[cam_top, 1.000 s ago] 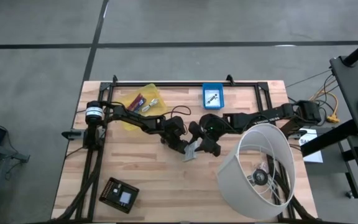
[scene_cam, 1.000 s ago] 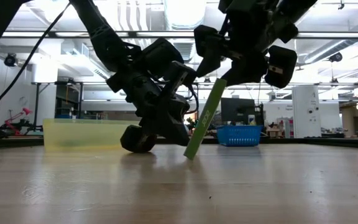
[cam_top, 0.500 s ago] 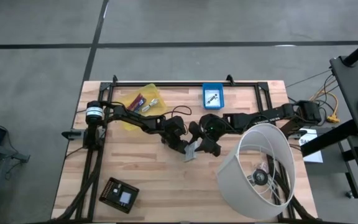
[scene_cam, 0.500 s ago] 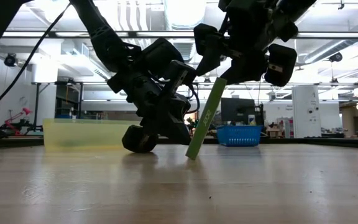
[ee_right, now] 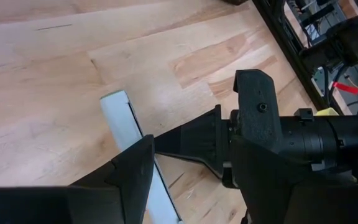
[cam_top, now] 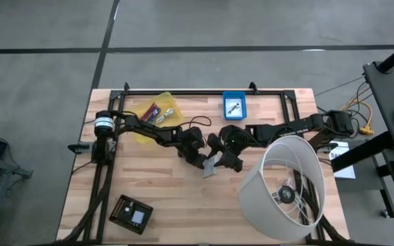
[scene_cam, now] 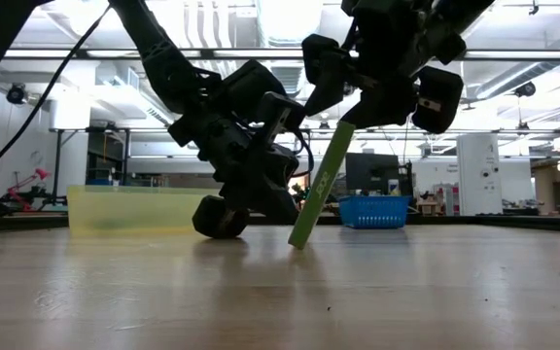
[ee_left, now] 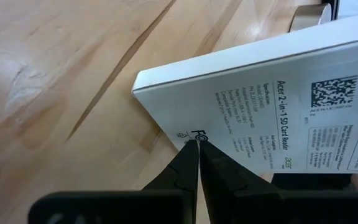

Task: Pick and place items into bin
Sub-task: Put the card reader box into the blue bin

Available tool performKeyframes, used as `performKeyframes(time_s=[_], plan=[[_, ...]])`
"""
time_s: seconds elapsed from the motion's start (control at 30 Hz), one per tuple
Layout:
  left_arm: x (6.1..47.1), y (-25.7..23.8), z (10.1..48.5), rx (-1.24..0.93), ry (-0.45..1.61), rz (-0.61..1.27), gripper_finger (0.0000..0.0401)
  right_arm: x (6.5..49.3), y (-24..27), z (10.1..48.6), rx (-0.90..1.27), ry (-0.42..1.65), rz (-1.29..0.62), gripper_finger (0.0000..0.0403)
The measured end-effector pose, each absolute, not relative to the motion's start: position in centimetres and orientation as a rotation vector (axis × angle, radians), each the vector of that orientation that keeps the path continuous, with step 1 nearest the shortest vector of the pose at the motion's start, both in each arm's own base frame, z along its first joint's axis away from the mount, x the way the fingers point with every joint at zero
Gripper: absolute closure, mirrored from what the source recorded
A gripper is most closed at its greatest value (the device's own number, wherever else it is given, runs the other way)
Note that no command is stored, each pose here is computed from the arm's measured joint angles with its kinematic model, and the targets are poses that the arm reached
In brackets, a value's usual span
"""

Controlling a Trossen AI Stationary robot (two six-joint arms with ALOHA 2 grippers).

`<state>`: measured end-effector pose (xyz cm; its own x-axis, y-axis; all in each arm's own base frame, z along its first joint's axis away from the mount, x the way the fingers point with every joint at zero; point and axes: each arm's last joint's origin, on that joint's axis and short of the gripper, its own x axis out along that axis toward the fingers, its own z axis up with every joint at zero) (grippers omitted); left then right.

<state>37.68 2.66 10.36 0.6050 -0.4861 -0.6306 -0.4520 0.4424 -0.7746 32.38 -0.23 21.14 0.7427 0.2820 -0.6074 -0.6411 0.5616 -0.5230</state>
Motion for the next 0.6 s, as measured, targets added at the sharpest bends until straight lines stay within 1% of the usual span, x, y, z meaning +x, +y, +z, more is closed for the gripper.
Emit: performKeyframes(time_s=[0.43,0.5,0.6], plan=[[37.39,2.78,10.48,-1.126,0.957,-0.031,0.0401,32.43,-0.21,21.15,-0.767,0.498,0.559,0.0202],[37.42,2.81,10.63,-1.125,0.948,-0.026,0.0401,32.29,-0.25,21.01,-0.745,0.529,0.56,0.0202],[37.59,2.77,10.93,-1.106,0.935,-0.001,0.0401,31.64,-0.5,20.49,-0.724,0.634,0.577,0.0202]])
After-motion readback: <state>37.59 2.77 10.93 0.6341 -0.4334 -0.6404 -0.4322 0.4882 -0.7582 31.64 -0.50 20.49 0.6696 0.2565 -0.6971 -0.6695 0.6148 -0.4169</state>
